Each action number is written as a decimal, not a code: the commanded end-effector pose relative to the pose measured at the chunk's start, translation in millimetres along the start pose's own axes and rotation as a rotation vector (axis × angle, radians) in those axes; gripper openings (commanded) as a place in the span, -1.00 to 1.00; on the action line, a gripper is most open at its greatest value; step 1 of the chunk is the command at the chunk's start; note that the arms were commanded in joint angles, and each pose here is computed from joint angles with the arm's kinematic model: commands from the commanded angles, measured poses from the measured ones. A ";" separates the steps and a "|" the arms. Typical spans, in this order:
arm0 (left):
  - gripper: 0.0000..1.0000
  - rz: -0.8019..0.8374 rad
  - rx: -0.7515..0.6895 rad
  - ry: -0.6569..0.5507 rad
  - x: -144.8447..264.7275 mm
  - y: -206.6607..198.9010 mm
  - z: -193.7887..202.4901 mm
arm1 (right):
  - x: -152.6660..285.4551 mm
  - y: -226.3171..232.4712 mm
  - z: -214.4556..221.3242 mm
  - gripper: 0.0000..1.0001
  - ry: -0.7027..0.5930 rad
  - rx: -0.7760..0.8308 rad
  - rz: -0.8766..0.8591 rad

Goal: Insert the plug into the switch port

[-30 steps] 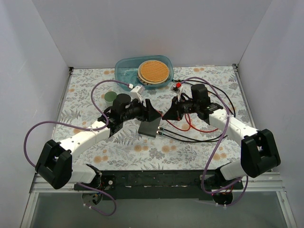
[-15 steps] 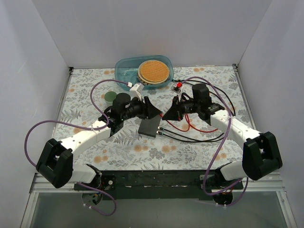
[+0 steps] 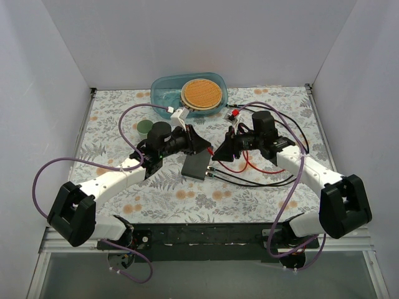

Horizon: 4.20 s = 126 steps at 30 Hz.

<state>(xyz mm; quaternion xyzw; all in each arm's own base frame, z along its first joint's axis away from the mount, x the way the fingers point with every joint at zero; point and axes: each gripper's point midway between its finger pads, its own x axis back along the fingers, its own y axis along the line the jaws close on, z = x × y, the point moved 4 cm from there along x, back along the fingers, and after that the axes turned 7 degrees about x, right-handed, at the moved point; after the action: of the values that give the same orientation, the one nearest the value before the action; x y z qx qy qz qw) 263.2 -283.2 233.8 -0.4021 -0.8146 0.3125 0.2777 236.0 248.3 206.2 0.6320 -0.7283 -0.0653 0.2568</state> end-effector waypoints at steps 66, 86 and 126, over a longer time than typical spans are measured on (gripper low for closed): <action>-1.00 0.065 -0.072 -0.055 21.4 -26.7 -7.9 | -8.0 11.8 -18.7 -0.61 -0.117 0.046 -0.053; 0.03 0.051 -0.068 -0.064 23.2 -23.5 -6.6 | -8.4 2.0 -11.5 -0.97 -0.093 0.032 0.020; 0.96 -0.526 0.079 0.098 -34.8 157.1 18.8 | 6.3 -103.6 72.7 -0.97 0.330 -0.018 0.693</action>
<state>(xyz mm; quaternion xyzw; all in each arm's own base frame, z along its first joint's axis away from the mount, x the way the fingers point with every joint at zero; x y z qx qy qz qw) 323.8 -220.0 81.3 -0.1172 -0.8642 0.2356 0.4288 282.0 199.0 96.1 0.3549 -0.8401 0.1027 0.3972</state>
